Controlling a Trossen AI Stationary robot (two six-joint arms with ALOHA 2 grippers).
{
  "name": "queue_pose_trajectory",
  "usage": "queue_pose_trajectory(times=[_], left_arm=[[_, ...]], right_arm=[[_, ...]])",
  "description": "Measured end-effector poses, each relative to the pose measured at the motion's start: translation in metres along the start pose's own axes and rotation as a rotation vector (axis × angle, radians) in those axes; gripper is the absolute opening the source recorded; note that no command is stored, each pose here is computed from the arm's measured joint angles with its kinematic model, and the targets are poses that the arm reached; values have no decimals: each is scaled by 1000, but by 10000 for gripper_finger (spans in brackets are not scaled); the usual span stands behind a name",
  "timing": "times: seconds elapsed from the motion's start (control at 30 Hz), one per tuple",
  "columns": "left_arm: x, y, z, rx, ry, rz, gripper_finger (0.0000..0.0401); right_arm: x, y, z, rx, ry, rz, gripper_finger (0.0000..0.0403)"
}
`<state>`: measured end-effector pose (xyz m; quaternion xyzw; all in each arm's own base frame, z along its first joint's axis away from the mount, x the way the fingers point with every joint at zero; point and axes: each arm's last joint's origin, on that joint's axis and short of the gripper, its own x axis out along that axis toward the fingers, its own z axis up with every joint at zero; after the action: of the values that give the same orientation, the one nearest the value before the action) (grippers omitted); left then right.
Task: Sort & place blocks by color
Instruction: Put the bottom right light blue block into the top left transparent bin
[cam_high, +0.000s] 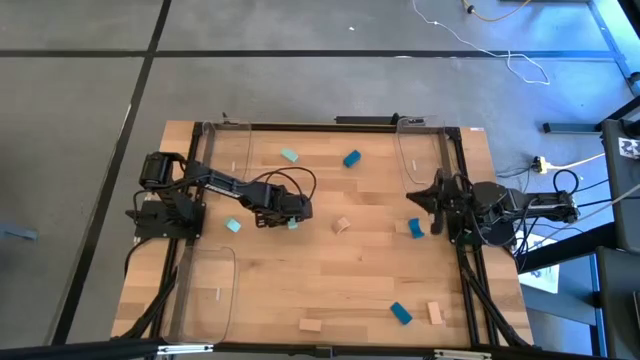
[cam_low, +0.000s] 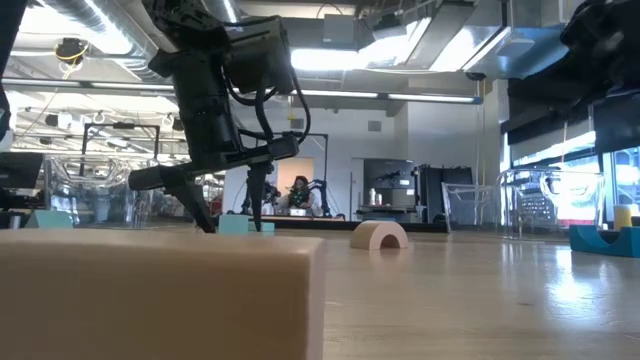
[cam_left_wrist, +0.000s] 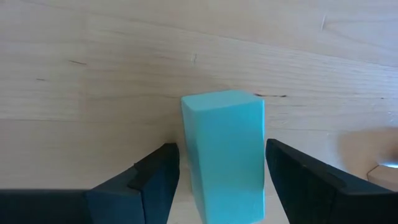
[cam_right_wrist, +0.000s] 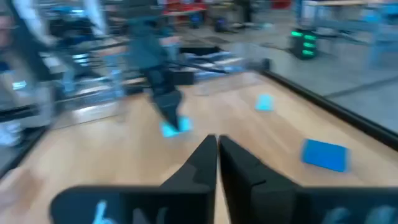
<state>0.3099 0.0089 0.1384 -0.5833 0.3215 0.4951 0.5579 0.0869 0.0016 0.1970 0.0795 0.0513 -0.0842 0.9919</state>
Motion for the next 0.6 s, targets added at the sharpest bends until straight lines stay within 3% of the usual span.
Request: queue_pose_trajectory(times=[0.23,0.4,0.6], left_arm=[[4,3,0,22,6,39,175],[3,3,1,74,-2,39,131],[1,3,3,142,-9,30,127]], right_arm=[[-1,6,-2,-4,45,209,18],[-1,6,-3,-4,60,233,18],[-1,6,-4,24,75,231,18]])
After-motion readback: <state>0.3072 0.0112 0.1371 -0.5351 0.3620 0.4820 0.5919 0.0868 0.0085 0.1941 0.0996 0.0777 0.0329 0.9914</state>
